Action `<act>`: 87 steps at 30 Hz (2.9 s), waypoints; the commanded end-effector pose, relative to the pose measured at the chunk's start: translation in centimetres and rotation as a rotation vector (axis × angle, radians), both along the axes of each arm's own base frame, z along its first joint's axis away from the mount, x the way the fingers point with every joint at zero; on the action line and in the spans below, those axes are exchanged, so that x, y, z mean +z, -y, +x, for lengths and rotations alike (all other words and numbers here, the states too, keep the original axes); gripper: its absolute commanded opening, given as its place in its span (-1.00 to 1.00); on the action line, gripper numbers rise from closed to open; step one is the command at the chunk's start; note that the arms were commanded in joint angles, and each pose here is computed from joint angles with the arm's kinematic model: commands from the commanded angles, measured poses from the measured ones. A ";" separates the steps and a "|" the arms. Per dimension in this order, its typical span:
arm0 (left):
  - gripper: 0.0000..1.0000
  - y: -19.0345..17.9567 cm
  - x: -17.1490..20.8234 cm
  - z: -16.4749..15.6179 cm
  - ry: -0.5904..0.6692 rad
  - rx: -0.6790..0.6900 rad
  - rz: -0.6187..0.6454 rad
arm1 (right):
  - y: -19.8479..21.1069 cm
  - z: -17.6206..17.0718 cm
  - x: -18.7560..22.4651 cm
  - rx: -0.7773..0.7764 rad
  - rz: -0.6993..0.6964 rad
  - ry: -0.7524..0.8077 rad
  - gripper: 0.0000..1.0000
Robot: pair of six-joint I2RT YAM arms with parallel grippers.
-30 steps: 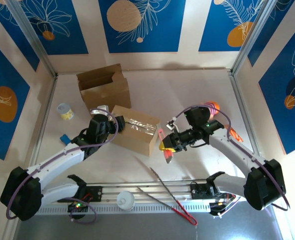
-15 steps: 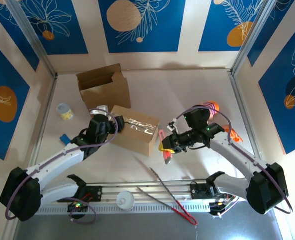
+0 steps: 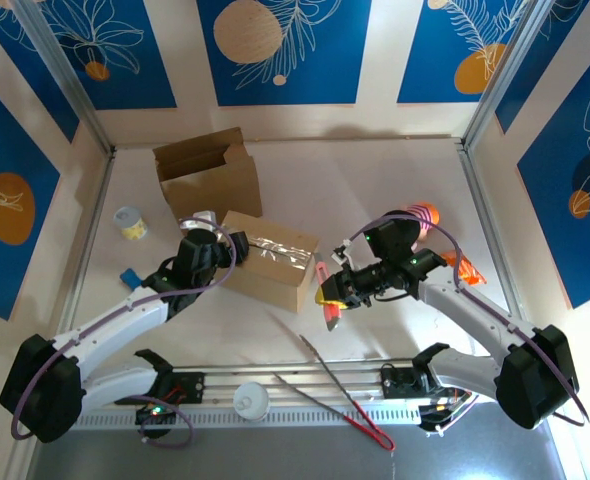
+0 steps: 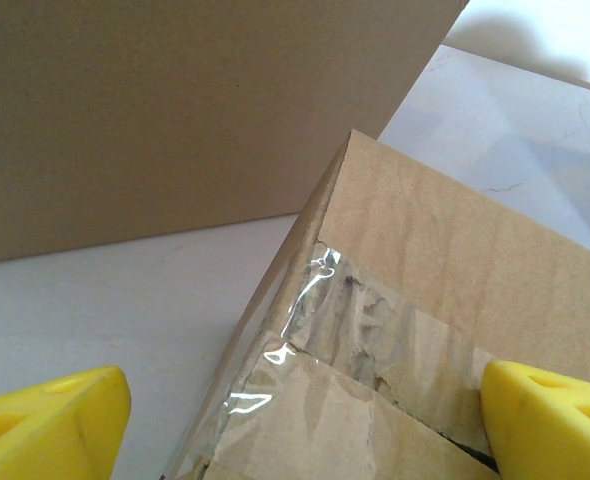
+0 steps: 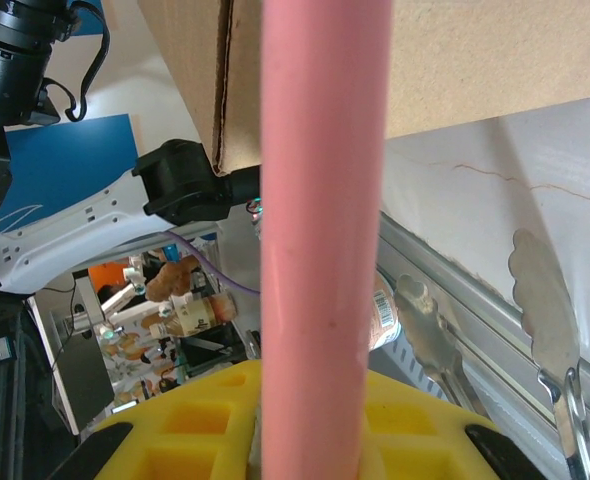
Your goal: Unpack the express box
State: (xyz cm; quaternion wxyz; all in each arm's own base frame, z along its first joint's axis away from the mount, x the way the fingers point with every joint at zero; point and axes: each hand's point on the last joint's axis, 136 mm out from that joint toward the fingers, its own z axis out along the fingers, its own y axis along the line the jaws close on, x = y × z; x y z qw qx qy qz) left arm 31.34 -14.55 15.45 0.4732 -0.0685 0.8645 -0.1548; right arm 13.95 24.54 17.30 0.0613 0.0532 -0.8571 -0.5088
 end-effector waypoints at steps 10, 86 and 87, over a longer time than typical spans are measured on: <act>0.79 -2.0 -5.0 -2.3 -0.152 0.016 0.134 | 0.3 -0.8 0.6 -0.011 0.001 0.007 -1.00; 0.79 -2.1 -7.5 -3.3 -0.249 0.029 0.174 | -3.7 -5.4 0.7 0.148 -0.018 -0.069 -1.00; 0.79 -2.1 -7.5 -3.3 -0.248 0.028 0.175 | -3.8 -5.5 0.8 0.150 -0.017 -0.069 -1.00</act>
